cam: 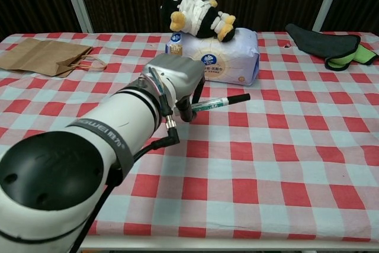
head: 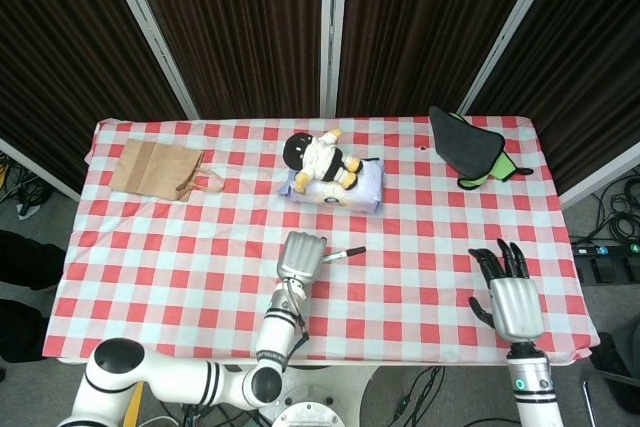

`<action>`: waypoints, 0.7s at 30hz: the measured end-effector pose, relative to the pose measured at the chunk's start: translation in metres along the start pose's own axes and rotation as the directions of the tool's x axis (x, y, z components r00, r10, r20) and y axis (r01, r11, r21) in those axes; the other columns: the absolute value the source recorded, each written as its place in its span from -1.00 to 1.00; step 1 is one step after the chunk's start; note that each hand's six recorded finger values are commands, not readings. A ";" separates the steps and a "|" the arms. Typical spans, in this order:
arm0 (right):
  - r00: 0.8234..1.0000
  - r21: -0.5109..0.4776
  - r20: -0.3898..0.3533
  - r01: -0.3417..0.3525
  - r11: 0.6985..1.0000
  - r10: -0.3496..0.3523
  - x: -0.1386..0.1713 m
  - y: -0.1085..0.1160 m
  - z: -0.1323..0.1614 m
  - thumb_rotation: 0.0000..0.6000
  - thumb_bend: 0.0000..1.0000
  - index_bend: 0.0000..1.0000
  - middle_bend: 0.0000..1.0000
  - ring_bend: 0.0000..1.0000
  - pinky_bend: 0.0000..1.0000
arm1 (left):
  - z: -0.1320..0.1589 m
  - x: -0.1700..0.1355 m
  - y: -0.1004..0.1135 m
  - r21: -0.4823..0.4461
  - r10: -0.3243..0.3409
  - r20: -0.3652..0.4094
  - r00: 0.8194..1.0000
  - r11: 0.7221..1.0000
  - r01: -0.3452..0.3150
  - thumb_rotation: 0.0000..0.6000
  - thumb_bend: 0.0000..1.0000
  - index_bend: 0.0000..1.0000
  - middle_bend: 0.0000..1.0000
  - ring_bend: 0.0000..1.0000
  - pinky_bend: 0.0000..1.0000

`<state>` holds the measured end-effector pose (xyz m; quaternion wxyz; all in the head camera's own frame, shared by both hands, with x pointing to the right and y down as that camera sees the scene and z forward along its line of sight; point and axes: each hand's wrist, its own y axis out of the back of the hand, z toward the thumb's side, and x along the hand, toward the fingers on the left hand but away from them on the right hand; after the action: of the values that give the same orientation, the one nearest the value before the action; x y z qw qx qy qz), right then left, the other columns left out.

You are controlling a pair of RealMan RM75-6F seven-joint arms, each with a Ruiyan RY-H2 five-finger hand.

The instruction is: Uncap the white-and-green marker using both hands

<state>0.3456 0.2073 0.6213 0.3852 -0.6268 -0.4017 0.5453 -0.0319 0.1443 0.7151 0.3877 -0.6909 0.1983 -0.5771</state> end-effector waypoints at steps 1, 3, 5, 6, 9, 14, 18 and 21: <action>1.000 0.011 -0.020 -0.002 1.000 0.002 -0.007 0.000 0.007 1.00 -0.78 -0.43 -0.44 -0.91 -0.93 | 0.001 0.000 0.002 0.005 0.005 0.004 1.000 1.000 -0.005 1.00 -0.18 0.17 0.19 0.06 0.19; 0.997 0.038 -0.072 -0.005 0.999 0.007 -0.022 0.001 0.025 1.00 -0.78 -0.39 -0.41 -0.90 -0.91 | 0.006 0.001 0.008 0.014 0.018 0.014 1.000 1.000 -0.018 1.00 -0.18 0.17 0.19 0.06 0.19; 0.992 0.064 -0.123 -0.009 0.998 0.016 -0.037 0.000 0.046 1.00 -0.78 -0.37 -0.39 -0.88 -0.89 | 0.009 0.001 0.014 0.015 0.031 0.023 0.999 0.999 -0.032 1.00 -0.18 0.17 0.19 0.06 0.19; 0.989 0.074 -0.144 -0.010 0.997 0.021 -0.043 -0.001 0.055 1.00 -0.77 -0.37 -0.38 -0.87 -0.88 | 0.011 0.002 0.018 0.017 0.039 0.029 0.999 0.999 -0.040 1.00 -0.18 0.17 0.19 0.06 0.19; 0.978 0.094 -0.204 -0.016 0.995 0.035 -0.061 -0.004 0.086 1.00 -0.77 -0.34 -0.35 -0.86 -0.87 | 0.016 0.002 0.025 0.023 0.055 0.042 0.998 0.998 -0.056 1.00 -0.18 0.17 0.19 0.06 0.19; 0.967 0.101 -0.251 -0.022 0.995 0.047 -0.080 -0.014 0.124 1.00 -0.77 -0.20 -0.25 -0.80 -0.87 | 0.021 0.004 0.033 0.049 0.064 0.053 0.997 0.997 -0.067 1.00 -0.18 0.17 0.19 0.06 0.19; 0.968 0.129 -0.246 -0.017 0.992 0.048 -0.093 -0.020 0.135 1.00 -0.76 -0.14 -0.21 -0.79 -0.91 | 0.022 0.003 0.036 0.066 0.068 0.060 0.996 0.995 -0.072 1.00 -0.18 0.17 0.19 0.06 0.19; 0.969 0.145 -0.242 -0.007 0.989 0.043 -0.100 -0.024 0.141 1.00 -0.75 -0.07 -0.17 -0.77 -0.97 | 0.021 0.003 0.037 0.065 0.066 0.060 0.996 0.995 -0.070 1.00 -0.18 0.17 0.19 0.06 0.19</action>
<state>0.1956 0.1304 0.6650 0.4686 -0.6651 -0.3032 0.4961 -0.0045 0.1259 0.6879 0.4358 -0.6867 0.1909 -0.5497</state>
